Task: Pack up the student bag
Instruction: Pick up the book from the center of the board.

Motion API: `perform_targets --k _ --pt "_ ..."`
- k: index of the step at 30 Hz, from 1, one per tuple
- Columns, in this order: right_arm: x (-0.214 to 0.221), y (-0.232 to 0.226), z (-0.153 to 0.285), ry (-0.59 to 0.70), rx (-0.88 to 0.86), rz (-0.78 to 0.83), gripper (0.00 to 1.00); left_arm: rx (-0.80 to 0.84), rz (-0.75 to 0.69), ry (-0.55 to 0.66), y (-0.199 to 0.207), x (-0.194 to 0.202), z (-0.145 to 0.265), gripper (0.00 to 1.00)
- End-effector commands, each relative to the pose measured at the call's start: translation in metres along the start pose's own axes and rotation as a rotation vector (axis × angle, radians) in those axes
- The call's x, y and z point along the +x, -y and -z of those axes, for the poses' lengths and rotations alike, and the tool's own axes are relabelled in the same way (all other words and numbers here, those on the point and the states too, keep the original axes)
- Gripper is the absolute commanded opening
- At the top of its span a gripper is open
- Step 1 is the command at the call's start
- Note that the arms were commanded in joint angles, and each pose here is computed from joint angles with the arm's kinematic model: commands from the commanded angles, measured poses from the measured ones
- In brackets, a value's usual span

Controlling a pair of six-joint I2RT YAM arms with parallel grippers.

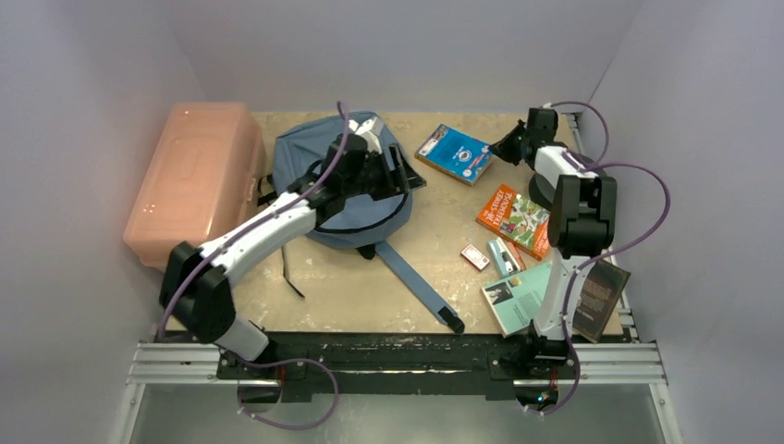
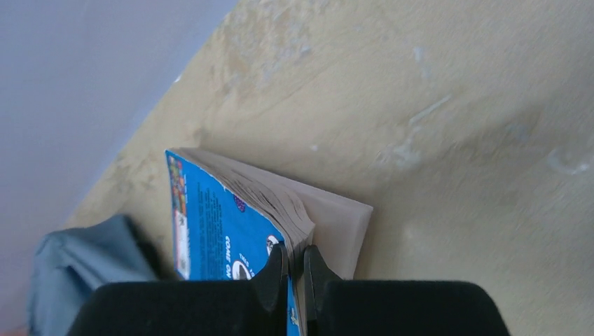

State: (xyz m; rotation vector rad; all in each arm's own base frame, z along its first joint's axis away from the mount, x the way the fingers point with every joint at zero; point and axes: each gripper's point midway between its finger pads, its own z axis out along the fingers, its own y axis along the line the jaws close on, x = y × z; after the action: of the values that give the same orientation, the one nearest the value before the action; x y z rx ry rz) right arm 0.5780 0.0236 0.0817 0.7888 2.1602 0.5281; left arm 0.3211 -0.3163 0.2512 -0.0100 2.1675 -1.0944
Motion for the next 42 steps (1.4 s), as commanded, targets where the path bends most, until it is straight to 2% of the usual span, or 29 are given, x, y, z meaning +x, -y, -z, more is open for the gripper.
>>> perform_targets --k 1,6,10,15,20,26,30,33,36,38,41,42 --pt "0.003 -0.061 0.052 -0.079 -0.227 -0.195 0.0 0.073 0.133 0.112 0.038 -0.036 -0.057 0.66" --pt "0.014 -0.06 0.071 -0.126 -0.26 -0.348 0.0 0.083 0.266 0.185 0.032 -0.045 -0.109 0.72" --pt "0.017 -0.06 0.081 -0.148 -0.293 -0.431 0.0 0.022 0.339 0.173 0.009 -0.039 -0.143 0.77" --pt "0.015 -0.056 0.097 -0.155 -0.33 -0.561 0.0 -0.04 0.427 0.196 -0.015 -0.03 -0.166 0.82" --pt "0.009 -0.051 0.104 -0.149 -0.344 -0.621 0.0 -0.109 0.57 0.22 -0.042 -0.018 -0.183 0.82" --pt "0.008 -0.053 0.111 -0.157 -0.364 -0.673 0.0 -0.139 0.712 0.172 -0.054 0.007 -0.213 0.83" --pt "0.008 -0.051 0.114 -0.154 -0.359 -0.687 0.0 -0.083 0.771 0.203 -0.055 0.009 -0.238 0.82" --pt "0.012 -0.05 0.116 -0.163 -0.366 -0.71 0.0 0.017 0.812 0.186 -0.039 0.005 -0.256 0.76" --pt "0.019 -0.045 0.119 -0.167 -0.36 -0.722 0.0 0.055 0.813 0.228 -0.037 0.0 -0.257 0.65" --pt "0.022 -0.041 0.121 -0.162 -0.348 -0.72 0.0 0.055 0.802 0.279 -0.041 -0.007 -0.251 0.53" --pt "0.02 -0.039 0.126 -0.133 -0.355 -0.636 0.0 0.077 0.772 0.333 -0.043 -0.019 -0.241 0.28" --pt "0.018 -0.038 0.126 -0.123 -0.349 -0.58 0.09 0.091 0.765 0.341 -0.042 -0.023 -0.238 0.19"
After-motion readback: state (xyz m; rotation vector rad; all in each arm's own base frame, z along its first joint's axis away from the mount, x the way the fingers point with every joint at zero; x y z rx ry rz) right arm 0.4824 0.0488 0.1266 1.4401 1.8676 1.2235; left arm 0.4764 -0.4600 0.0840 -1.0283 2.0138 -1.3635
